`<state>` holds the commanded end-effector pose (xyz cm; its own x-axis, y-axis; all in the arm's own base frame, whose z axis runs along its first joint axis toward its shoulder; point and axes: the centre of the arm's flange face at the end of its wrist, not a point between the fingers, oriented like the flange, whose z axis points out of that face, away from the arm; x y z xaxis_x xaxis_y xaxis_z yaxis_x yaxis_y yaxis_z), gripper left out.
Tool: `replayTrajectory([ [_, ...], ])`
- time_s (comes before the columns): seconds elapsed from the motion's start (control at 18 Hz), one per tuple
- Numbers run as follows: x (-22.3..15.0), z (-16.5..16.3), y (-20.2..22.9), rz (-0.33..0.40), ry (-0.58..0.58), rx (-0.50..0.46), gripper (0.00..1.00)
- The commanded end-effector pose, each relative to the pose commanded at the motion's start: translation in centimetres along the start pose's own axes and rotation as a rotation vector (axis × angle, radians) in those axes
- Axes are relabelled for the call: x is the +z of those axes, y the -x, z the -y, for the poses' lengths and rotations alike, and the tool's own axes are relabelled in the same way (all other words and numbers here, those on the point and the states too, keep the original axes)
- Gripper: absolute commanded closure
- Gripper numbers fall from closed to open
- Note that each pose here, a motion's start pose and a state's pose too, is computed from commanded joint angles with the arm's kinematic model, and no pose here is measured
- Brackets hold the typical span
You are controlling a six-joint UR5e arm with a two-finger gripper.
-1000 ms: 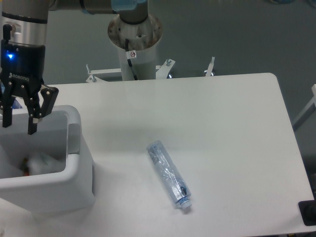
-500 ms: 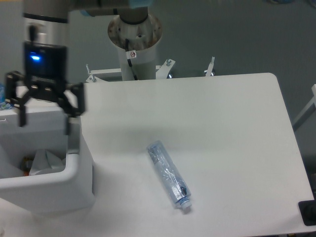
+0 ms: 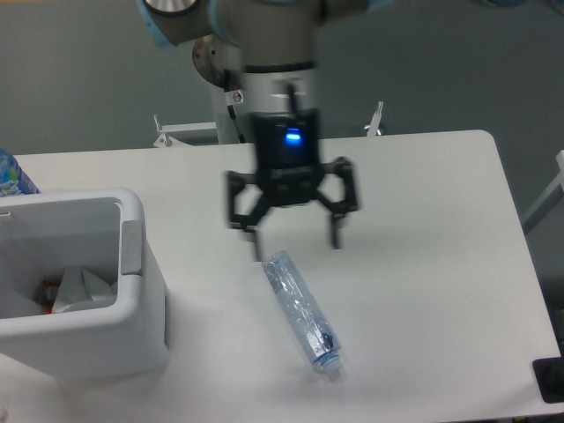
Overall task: Place the trash in the trash can
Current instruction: 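Move the gripper to the clear plastic bottle and lower beside it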
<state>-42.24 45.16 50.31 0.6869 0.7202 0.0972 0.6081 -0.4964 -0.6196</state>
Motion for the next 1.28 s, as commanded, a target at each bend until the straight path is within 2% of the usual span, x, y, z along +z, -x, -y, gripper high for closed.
replayTrajectory([
  [0.11,2.3,0.0,2.1,0.011,0.029,-0.019,0.00],
  [0.33,9.5,-0.2,4.0,0.010,0.109,-0.032,0.00],
  [0.5,15.4,-0.6,5.3,0.038,0.174,-0.036,0.00],
  [0.72,21.3,-3.1,5.8,0.033,0.271,-0.045,0.00],
  [1.06,28.4,-6.9,2.3,-0.002,0.374,-0.019,0.00],
  [1.28,29.4,-7.2,0.0,-0.017,0.377,0.008,0.00],
])
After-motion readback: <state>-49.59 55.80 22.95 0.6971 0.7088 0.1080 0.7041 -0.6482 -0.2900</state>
